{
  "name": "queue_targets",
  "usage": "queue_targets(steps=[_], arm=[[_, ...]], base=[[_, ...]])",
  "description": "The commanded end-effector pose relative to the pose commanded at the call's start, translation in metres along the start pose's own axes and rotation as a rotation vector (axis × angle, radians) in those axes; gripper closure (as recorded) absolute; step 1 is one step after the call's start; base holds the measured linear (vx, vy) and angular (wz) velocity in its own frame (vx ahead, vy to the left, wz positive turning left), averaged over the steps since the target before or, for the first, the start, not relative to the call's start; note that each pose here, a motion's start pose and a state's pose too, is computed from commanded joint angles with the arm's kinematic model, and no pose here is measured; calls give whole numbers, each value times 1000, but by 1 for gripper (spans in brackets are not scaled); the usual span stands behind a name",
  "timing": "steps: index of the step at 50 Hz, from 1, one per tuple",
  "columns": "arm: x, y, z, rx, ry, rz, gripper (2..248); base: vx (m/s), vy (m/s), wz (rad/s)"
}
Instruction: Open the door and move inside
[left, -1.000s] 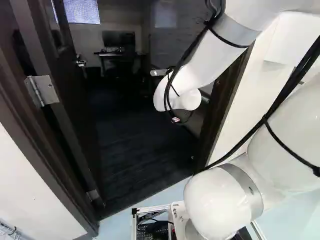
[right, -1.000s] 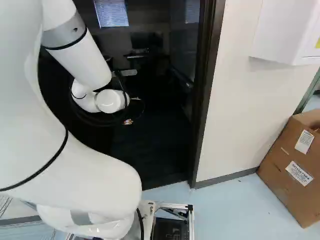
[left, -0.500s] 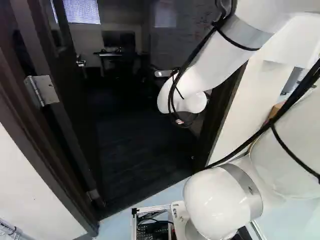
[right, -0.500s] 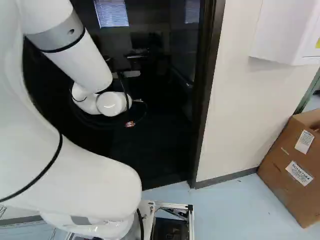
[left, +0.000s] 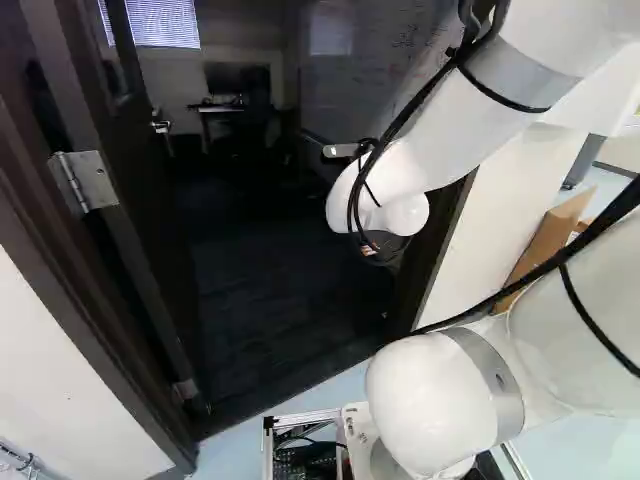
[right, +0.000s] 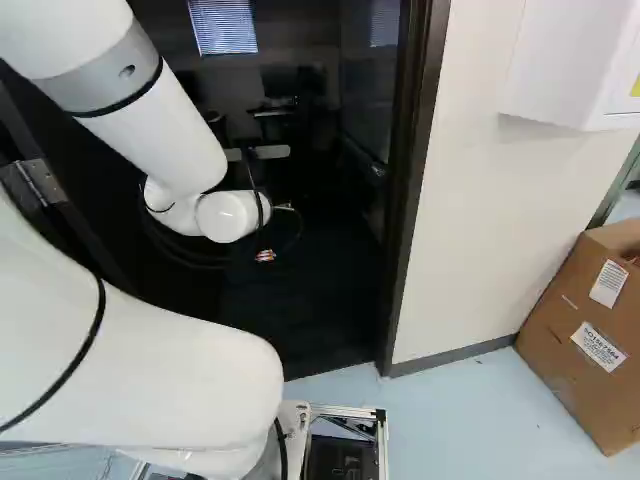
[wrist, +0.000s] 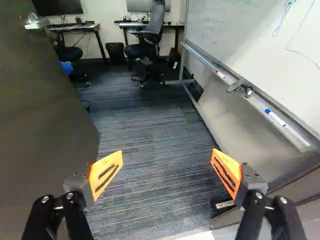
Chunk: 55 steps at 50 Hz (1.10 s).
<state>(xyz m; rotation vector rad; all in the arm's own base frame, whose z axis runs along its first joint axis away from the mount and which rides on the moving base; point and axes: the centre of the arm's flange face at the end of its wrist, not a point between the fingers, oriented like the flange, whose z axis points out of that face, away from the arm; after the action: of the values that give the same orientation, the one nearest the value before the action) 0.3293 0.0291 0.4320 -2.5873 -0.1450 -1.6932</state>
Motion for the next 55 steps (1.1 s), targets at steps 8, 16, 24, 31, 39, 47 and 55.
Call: queue_targets(steps=[8, 16, 24, 31, 39, 47, 55], arm=[[0, 0, 0, -1, 0, 1, 3], [0, 0, 0, -1, 0, 1, 3], [0, 0, 0, -1, 0, 1, 3], [0, 0, 0, -1, 0, 1, 3], [0, 0, 0, -1, 0, 1, 3], [0, 0, 0, -1, 0, 1, 3], [0, 0, 0, -1, 0, 1, 3]], base=[[0, 0, 0], [0, 0, 0], [0, 0, 0], [0, 0, 0], [1, 19, 100], [31, 15, 46], [51, 4, -1]])
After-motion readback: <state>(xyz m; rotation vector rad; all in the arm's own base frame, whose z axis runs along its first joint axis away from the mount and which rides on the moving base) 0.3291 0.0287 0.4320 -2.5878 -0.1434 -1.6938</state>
